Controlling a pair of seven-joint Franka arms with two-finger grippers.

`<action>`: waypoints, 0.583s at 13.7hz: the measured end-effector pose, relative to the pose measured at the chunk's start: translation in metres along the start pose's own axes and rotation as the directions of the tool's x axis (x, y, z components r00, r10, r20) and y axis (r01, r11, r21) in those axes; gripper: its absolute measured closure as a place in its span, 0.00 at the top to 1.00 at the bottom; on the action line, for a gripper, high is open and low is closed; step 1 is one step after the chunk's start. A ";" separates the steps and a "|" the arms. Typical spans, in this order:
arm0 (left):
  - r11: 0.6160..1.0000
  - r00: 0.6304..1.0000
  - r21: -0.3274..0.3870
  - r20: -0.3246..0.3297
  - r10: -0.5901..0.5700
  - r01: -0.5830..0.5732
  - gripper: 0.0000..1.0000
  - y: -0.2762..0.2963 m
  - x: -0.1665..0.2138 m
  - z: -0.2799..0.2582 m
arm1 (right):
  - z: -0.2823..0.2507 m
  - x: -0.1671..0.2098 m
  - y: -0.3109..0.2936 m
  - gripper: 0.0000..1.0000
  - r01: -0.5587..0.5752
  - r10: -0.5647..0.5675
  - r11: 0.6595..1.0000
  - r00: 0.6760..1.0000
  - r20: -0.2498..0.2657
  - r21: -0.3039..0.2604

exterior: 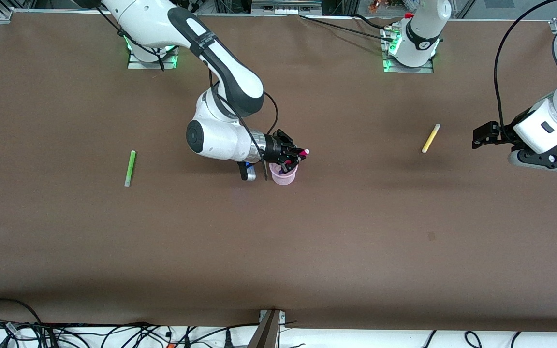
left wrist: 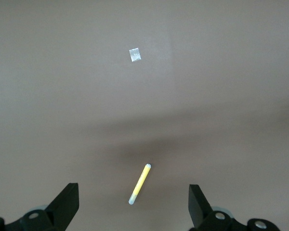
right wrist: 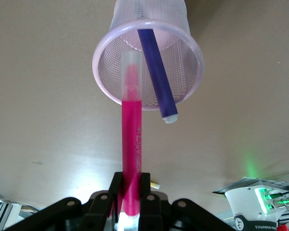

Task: Organize pens into pink holder with both arms
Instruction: 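Lower the pink highlighter into the cup with the right gripper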

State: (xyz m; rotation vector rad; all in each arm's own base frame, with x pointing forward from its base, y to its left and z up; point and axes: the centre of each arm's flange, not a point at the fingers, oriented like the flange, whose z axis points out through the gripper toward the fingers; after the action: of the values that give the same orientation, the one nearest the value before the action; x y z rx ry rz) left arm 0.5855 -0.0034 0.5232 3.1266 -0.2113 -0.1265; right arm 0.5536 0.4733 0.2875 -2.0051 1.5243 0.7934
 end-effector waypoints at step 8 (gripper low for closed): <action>1.000 1.000 -0.001 0.011 -0.014 0.014 1.00 0.000 -0.001 0.005 | 0.005 0.020 -0.011 0.18 -0.083 0.085 0.994 0.996 -0.019 0.072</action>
State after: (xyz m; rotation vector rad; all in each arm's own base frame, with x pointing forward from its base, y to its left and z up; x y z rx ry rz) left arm 0.5843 -0.0028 0.5180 3.1273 -0.1901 -0.1438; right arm 0.5671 0.4661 0.2702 -1.9152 1.6356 0.7408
